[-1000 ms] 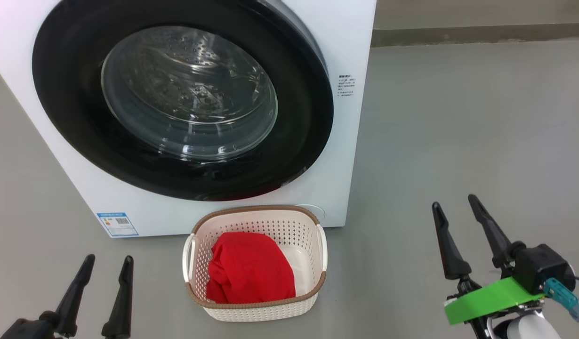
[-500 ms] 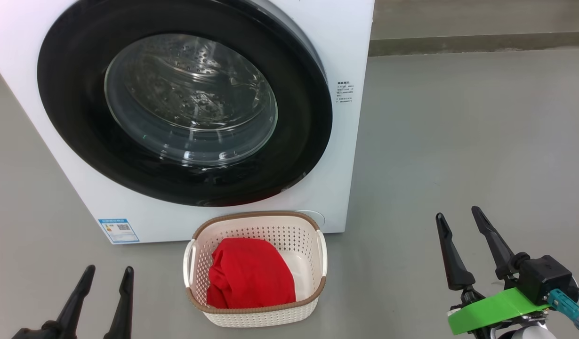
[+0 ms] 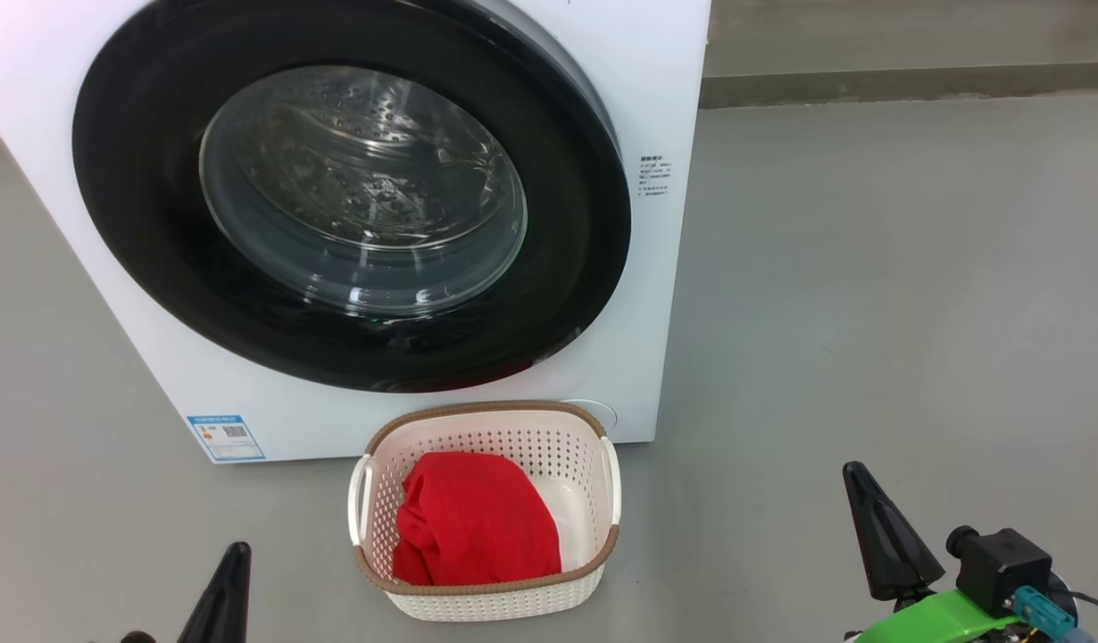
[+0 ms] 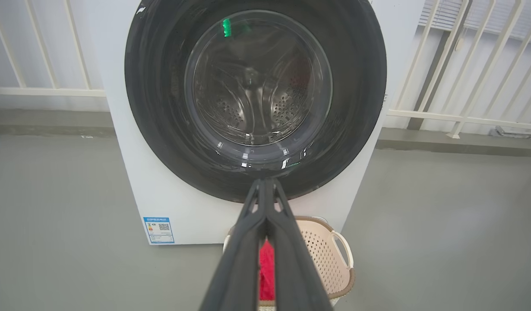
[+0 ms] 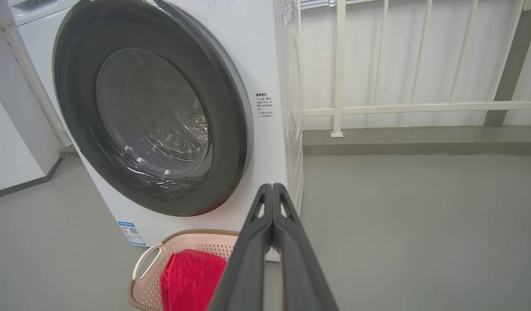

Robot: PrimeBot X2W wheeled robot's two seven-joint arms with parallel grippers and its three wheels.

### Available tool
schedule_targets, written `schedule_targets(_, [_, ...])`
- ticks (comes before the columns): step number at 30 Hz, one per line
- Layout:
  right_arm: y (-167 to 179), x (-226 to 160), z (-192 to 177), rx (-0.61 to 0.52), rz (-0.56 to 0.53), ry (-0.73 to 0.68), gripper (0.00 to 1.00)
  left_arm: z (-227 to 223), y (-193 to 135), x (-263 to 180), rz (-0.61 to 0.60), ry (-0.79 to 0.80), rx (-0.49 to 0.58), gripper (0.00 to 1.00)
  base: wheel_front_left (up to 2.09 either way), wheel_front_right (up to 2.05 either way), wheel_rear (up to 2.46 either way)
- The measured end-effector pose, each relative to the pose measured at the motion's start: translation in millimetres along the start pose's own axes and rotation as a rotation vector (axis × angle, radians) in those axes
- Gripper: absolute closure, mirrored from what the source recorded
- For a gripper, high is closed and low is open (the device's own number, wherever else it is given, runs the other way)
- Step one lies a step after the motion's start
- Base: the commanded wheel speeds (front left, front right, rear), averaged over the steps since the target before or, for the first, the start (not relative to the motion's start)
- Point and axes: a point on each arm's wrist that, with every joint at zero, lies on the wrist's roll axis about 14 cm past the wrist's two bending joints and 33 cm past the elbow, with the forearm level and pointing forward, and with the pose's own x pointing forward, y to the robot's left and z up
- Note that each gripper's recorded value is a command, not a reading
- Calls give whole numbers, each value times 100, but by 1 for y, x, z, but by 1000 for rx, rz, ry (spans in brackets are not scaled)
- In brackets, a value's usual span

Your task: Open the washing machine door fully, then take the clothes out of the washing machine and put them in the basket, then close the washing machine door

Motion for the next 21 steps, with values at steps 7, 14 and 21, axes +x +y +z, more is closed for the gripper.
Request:
schedule_targets(7, [-3,1,-2,74,-20,11,100,-3,3,0,21,13,-69,100,0,0,0])
schedule_targets(14, [-7,1,-4,158,-43,20,100,-7,6,0,42,31,-144,100,0,0,0])
schedule_targets(21, [-11,2,-7,232,-65,31,100,-11,7,1,63,44,-221,100,0,0,0])
